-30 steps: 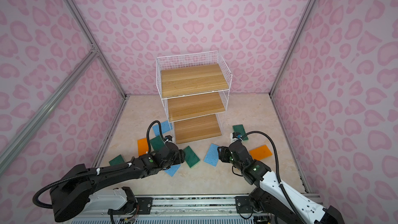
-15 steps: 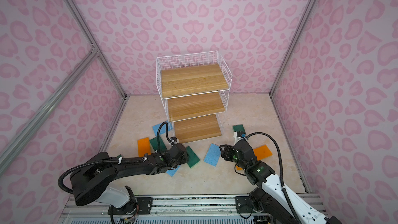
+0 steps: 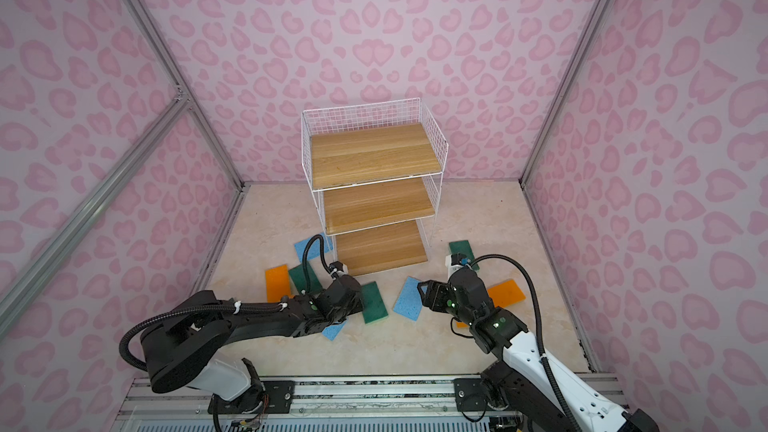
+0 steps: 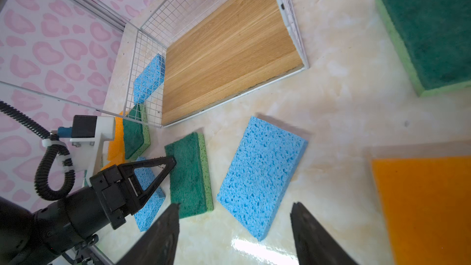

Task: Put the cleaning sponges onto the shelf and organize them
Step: 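Grasp the green scouring sponge with the left gripper while the right gripper approaches, then grasp the green sponge with the right gripper, then open the left gripper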

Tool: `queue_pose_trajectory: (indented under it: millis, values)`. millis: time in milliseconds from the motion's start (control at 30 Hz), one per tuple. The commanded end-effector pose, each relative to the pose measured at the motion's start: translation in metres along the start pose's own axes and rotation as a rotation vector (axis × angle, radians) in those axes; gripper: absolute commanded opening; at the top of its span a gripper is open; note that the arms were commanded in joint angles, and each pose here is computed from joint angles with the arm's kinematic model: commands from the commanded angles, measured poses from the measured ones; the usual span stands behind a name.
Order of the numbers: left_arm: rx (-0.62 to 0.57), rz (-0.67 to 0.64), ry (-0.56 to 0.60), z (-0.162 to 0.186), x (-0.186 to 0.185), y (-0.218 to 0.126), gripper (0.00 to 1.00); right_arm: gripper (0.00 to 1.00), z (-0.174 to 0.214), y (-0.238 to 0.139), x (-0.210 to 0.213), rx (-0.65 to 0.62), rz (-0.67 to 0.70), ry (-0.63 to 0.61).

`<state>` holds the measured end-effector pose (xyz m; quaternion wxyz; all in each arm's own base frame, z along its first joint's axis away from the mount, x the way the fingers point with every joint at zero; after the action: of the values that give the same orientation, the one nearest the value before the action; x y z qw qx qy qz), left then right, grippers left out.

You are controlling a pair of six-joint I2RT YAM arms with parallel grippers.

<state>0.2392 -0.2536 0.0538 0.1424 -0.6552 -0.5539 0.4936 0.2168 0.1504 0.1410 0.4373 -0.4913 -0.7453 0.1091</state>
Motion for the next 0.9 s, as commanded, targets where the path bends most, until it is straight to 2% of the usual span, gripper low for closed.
queue_pose_trajectory:
  millis: [0,300,600,733,867]
  values:
    - [-0.033,0.049,0.01,-0.011,-0.011,-0.012,0.04,0.74,0.0,0.0,0.012,0.025,-0.062,-0.034]
    - [-0.021,0.195,0.044,-0.022,-0.037,-0.042,0.04,0.74,0.007,-0.002,0.028,0.074,-0.16,-0.092]
    - [0.014,0.326,-0.002,-0.041,-0.04,-0.057,0.04,0.59,0.022,0.012,0.047,0.148,-0.323,-0.069]
    - [-0.002,0.368,-0.027,-0.048,-0.046,-0.062,0.03,0.63,0.025,0.019,0.062,0.197,-0.384,-0.053]
    - [-0.008,0.383,-0.044,-0.053,-0.051,-0.06,0.03,0.64,0.031,0.023,0.076,0.263,-0.424,-0.064]
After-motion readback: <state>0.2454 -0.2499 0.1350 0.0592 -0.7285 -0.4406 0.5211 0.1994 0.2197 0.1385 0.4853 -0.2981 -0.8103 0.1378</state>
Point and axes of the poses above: each gripper's point midway between its finger pads, its own y axis out along the fingers, its own x axis along the line the jaws close on, z = x × y, the point moved 2 cm from there along -y, back along the fingers, and after that the axes turned 3 degrees about -y, right-handed, at the moved point
